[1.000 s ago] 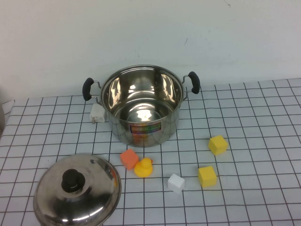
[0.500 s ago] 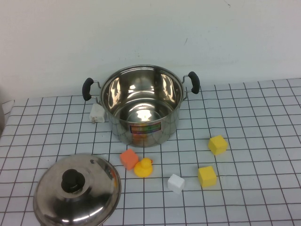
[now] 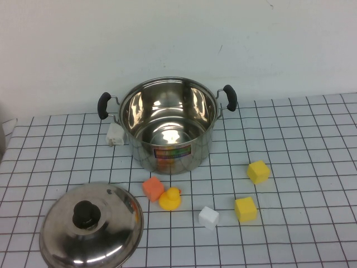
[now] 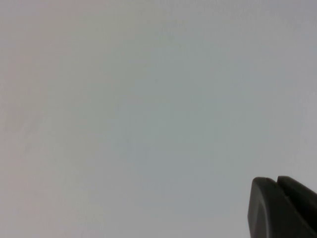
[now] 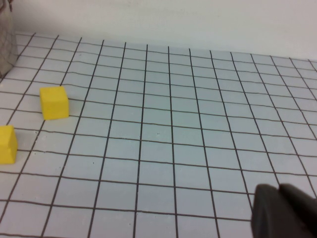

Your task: Cover the pot

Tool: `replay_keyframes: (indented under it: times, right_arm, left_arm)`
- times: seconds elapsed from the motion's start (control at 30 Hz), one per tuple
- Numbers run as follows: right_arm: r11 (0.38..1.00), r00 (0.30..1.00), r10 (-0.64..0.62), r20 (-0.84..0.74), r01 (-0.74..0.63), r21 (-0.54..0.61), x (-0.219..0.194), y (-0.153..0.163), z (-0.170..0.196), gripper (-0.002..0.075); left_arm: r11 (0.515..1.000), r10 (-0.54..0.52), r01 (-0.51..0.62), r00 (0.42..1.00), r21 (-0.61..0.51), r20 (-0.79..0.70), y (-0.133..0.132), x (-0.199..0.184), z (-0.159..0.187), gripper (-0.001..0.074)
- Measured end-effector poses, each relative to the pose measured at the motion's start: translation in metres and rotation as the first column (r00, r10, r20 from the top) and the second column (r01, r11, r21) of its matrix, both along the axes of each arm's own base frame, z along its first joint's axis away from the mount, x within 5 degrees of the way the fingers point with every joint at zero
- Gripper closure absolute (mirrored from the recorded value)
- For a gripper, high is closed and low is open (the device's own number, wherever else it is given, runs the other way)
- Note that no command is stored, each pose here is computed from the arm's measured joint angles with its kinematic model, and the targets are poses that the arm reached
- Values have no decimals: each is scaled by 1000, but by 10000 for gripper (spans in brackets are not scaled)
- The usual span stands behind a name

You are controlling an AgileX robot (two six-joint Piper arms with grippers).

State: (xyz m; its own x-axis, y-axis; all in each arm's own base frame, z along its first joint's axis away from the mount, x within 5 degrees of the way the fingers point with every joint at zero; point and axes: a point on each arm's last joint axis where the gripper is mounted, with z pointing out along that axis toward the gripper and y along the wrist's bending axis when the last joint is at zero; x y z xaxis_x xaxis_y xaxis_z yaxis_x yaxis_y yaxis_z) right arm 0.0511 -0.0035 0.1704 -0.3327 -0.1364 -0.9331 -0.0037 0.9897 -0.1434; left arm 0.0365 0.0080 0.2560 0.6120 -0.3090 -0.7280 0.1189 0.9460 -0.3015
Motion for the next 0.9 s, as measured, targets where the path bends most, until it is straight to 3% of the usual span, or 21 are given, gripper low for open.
replay_keyframes:
  times: [0.13, 0.3, 0.5, 0.63, 0.77, 0.9]
  right_arm:
    - [1000, 1000, 0, 0, 0, 0, 0, 0, 0, 717]
    - [1000, 1000, 0, 0, 0, 0, 0, 0, 0, 717]
    - [1000, 1000, 0, 0, 0, 0, 0, 0, 0, 717]
    - [1000, 1000, 0, 0, 0, 0, 0, 0, 0, 717]
    - [1000, 1000, 0, 0, 0, 0, 0, 0, 0, 717]
    - [1000, 1000, 0, 0, 0, 0, 0, 0, 0, 717]
  left_arm:
    - [997, -35, 36, 999, -71, 10, 1, -1, 1, 736]
    - [995, -93, 79, 966, -66, -239, -4, 3, 29, 736]
    - [997, -79, 71, 965, -39, -252, -4, 16, 86, 736]
    - [996, -79, 66, 971, -64, -226, -2, 38, 103, 736]
    - [997, -69, 59, 959, -43, -276, -2, 66, 100, 736]
    - [994, -56, 96, 882, 61, -468, -7, 102, 76, 736]
